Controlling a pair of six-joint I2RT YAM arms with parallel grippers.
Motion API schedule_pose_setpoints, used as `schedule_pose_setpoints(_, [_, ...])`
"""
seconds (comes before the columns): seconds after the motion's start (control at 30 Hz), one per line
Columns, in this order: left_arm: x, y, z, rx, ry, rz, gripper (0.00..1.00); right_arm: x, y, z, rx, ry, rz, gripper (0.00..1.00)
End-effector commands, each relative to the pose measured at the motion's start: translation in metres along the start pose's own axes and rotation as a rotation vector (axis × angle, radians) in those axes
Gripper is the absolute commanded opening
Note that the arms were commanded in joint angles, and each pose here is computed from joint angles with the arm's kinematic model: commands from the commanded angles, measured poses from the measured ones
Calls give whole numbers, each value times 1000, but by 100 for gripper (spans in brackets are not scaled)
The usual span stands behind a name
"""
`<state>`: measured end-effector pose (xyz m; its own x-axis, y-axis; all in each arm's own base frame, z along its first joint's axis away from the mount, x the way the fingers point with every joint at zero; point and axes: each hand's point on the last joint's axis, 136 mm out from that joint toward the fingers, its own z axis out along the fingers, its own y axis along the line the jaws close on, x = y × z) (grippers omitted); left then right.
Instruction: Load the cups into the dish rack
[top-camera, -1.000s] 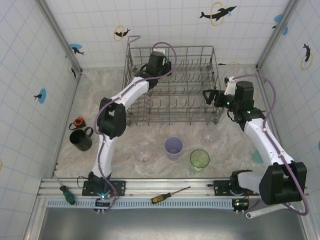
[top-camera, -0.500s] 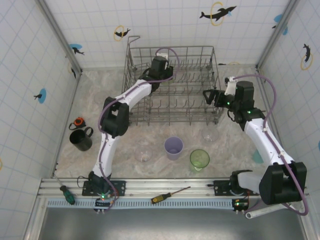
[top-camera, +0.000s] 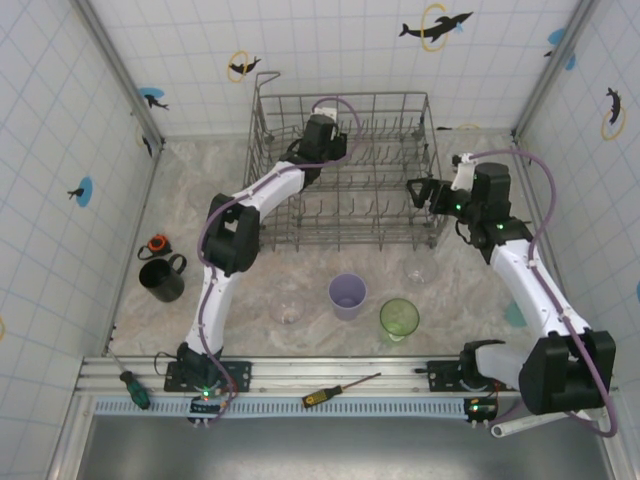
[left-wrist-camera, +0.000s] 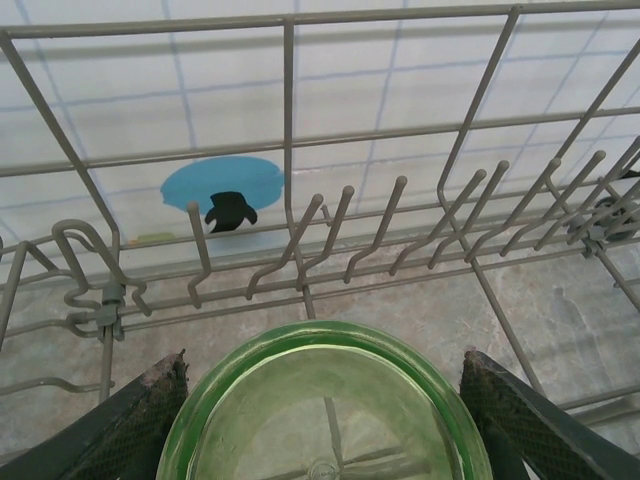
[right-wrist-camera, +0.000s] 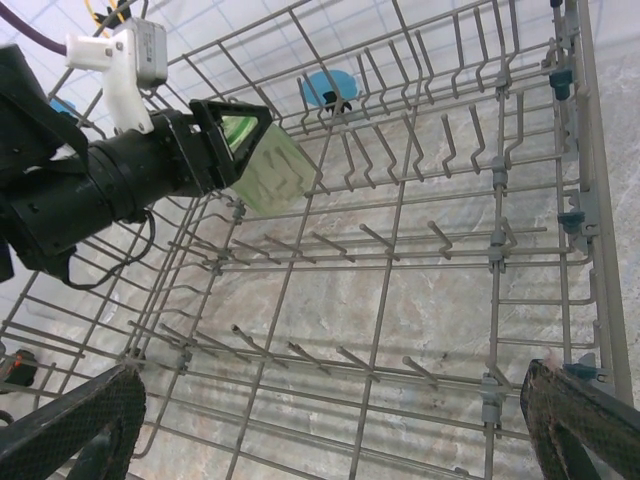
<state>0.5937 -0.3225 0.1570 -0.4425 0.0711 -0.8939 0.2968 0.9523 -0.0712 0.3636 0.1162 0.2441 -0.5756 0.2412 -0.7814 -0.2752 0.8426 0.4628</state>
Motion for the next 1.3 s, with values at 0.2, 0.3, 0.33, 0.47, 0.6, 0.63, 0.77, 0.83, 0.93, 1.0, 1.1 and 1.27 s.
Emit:
schedule_pose_setpoints(0.2, [18,27,-5,-134,52,151,51,5,-4,-5,17,-3,10,100])
schedule_pose_setpoints(0.3, [23,27,-4,-131,63,143,62,7,-5,-3,15,5,14,100])
schedule_pose_setpoints(0.33, [43,28,5,-138,95,151,66,8,-4,-3,12,8,14,100])
schedule_pose_setpoints(0.47, [48,28,7,-137,103,127,88,10,-4,-2,9,11,19,100])
schedule_pose_setpoints(0.6, [22,22,-7,-112,62,71,97,10,-3,-4,11,10,20,100])
schedule_pose_setpoints(0.63, [10,19,-14,-98,44,53,97,10,-3,-5,11,10,20,100])
schedule_pose_setpoints(0.77, [-25,11,-39,-54,-12,-14,97,7,-1,-7,10,7,24,100])
schedule_pose_setpoints(0.83, [-44,8,-53,-28,-41,-43,98,5,0,-9,13,2,28,100])
schedule_pose_setpoints(0.93, [-72,2,-82,22,-88,-85,98,2,0,-14,27,-3,38,100])
schedule_pose_setpoints(1.0, [-87,-4,-101,64,-113,-108,98,0,-4,-17,59,-4,50,100])
schedule_pose_setpoints(1.1, [-104,-11,-130,128,-140,-148,98,-6,-8,-22,108,-8,64,100])
schedule_pose_setpoints(1.27, [-104,-12,-174,188,-138,-159,98,-18,-13,-31,170,-26,66,100])
